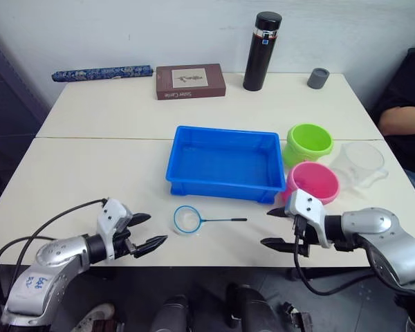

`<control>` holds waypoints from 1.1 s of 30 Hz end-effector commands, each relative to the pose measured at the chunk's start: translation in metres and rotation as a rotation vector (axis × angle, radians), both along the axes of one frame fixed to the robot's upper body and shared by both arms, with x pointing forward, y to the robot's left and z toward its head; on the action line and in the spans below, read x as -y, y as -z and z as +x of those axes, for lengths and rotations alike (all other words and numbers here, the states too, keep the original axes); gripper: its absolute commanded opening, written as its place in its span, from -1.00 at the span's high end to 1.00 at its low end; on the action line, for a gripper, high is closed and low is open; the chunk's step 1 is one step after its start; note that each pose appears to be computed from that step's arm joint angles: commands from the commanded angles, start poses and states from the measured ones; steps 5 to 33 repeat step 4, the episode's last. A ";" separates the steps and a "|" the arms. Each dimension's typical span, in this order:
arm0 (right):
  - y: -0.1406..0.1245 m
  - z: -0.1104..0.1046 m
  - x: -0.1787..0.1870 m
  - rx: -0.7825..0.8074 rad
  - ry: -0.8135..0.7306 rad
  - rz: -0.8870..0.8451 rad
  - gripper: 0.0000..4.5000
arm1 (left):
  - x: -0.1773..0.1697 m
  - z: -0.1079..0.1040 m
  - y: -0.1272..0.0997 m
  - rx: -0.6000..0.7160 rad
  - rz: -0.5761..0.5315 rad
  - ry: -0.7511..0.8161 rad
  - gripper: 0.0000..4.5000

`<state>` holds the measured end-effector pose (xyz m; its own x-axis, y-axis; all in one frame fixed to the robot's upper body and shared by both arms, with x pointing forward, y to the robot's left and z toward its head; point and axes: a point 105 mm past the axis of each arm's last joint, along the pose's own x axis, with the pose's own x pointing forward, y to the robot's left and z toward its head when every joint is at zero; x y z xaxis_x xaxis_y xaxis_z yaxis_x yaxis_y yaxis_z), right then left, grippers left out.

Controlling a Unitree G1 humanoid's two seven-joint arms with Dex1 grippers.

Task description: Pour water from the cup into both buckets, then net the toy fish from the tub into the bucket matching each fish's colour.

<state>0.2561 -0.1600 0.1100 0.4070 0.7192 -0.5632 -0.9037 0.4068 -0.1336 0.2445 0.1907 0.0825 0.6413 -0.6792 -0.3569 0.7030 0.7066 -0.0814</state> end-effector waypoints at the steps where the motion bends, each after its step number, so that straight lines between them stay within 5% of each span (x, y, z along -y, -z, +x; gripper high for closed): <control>1: -0.009 -0.001 0.000 0.053 -0.004 0.002 -0.84 | 0.001 -0.004 -0.003 0.027 0.006 0.005 -1.00; 33: -0.009 0.001 0.000 0.055 -0.002 0.001 -0.84 | 0.003 -0.005 -0.002 0.018 0.012 0.027 -1.00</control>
